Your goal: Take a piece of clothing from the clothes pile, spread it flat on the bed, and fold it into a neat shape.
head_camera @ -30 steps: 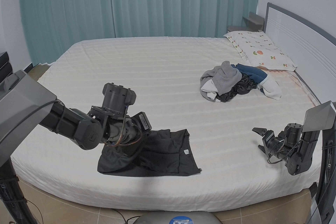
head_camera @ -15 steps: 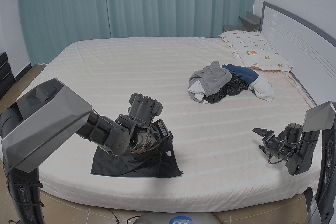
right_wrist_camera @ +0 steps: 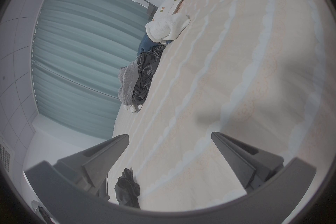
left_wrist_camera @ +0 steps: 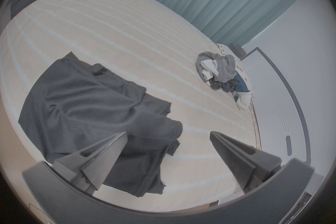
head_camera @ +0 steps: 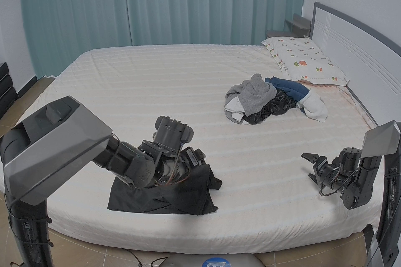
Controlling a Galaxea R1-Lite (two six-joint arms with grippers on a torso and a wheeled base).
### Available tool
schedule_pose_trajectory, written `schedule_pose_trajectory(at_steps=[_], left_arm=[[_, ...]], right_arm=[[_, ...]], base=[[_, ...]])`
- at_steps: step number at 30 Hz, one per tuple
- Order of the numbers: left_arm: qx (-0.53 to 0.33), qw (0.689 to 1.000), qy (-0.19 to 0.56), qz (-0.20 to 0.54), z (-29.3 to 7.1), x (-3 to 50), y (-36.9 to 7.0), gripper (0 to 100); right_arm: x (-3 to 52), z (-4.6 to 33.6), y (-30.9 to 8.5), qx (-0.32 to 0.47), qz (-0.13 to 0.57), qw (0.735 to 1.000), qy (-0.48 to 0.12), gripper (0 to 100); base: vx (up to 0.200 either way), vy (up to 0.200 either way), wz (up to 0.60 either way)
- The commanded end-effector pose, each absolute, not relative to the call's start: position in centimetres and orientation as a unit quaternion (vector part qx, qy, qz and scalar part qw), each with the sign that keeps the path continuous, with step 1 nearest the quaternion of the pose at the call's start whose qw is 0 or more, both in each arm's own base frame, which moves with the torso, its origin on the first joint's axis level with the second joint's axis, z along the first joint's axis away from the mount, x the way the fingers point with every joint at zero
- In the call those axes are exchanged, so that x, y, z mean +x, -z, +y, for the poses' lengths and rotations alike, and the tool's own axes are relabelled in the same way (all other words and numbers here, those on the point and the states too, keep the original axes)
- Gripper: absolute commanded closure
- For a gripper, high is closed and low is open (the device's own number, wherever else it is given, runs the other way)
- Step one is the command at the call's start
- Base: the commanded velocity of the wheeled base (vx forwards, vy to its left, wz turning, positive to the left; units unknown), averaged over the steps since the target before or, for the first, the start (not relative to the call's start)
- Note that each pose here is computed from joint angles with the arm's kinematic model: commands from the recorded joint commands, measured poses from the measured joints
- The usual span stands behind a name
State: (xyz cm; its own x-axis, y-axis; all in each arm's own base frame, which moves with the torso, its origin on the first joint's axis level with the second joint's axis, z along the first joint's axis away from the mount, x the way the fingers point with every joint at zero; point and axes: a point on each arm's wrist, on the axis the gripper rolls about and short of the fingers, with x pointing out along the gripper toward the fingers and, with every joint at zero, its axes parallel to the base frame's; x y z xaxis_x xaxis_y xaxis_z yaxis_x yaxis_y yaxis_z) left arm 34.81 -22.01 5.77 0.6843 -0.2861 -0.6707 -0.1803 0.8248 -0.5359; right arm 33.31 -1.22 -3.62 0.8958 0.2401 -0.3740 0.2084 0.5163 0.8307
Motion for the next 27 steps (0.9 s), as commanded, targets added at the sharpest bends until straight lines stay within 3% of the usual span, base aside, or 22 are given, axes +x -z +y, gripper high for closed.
schedule_pose_trajectory(at_steps=[1,14,20,27], left_arm=[[-0.319,0.862,0.0,0.394,-18.2,34.5,-6.7,0],[-0.497,0.774,0.0,0.392,-8.5,32.4,-6.5,0],[-0.529,0.757,-0.009,0.384,-4.6,32.3,-5.6,0],[-0.535,0.756,-0.02,0.377,-3.5,32.7,-5.3,0]], right_arm=[[33.3,-1.2,3.7,0.491,0.23,0.84,-0.009,0],[33.2,-1.2,3.8,0.486,0.231,0.843,-0.01,0],[33.2,-1.1,3.8,0.485,0.232,0.843,-0.01,0],[33.3,-1.1,3.7,0.485,0.231,0.843,-0.011,0]], base=[[0.0,0.0,0.0],[0.0,0.0,0.0],[0.0,0.2,0.0],[0.0,0.2,0.0]])
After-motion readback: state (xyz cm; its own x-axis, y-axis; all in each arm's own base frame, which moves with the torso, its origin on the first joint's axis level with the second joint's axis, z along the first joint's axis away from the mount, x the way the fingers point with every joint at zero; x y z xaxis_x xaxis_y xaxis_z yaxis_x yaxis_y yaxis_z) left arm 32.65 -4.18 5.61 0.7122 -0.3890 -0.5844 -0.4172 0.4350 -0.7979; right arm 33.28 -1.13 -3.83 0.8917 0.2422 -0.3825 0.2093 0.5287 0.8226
